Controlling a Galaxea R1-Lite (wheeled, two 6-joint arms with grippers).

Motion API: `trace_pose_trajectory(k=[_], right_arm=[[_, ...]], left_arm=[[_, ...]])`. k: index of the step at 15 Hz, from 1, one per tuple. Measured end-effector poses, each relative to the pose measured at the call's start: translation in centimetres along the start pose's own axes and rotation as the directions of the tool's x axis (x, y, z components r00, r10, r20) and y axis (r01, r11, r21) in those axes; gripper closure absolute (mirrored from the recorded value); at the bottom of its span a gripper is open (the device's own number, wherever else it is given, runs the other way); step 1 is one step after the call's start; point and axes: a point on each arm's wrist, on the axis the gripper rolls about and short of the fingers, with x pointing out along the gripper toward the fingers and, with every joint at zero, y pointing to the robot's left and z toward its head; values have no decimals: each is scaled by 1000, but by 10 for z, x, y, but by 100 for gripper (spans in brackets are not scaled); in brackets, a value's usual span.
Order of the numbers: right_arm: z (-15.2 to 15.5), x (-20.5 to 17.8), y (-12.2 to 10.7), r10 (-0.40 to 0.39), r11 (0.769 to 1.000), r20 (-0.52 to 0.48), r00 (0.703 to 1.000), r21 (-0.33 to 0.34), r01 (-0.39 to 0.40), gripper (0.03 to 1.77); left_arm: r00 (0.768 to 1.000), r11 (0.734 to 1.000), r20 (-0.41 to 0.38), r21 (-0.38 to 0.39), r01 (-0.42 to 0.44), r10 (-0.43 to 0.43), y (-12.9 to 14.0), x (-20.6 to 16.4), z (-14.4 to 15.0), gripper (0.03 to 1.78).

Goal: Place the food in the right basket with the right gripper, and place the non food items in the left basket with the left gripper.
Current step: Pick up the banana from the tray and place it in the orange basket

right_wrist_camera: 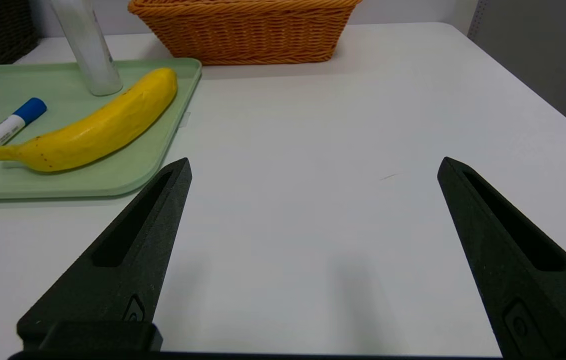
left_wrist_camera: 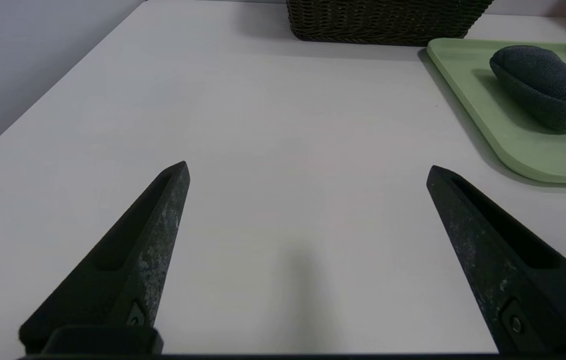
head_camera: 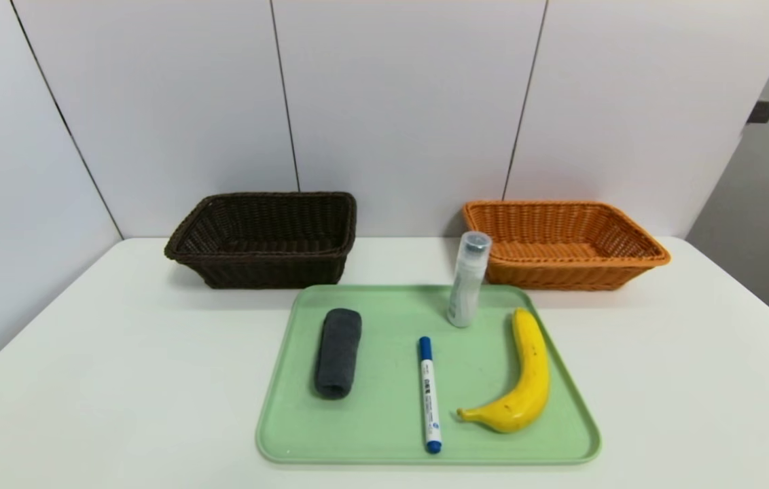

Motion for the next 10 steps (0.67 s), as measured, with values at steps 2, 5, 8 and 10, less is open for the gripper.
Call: trace_pose_trajectory(k=[2,5,8,10], right_arm=[[0,0,0,0,1000,0,1000,0,0,10],[0,0,0,1,1000,0,1000,0,-1,10],[0,0,0,0,1000,0,1000,-4,0,10],[-1,0,0,0,1000,-14,1000,-12,-1,10]], left_arm=[[1000,1000,0,0,0,0,0,0,0,12],[1000,1000,0,0,0,0,0,0,0,12],[1000,1000,-1,14,0,0,0,0,0,12],[1000,1000,0,2,0,0,0,0,0,12]])
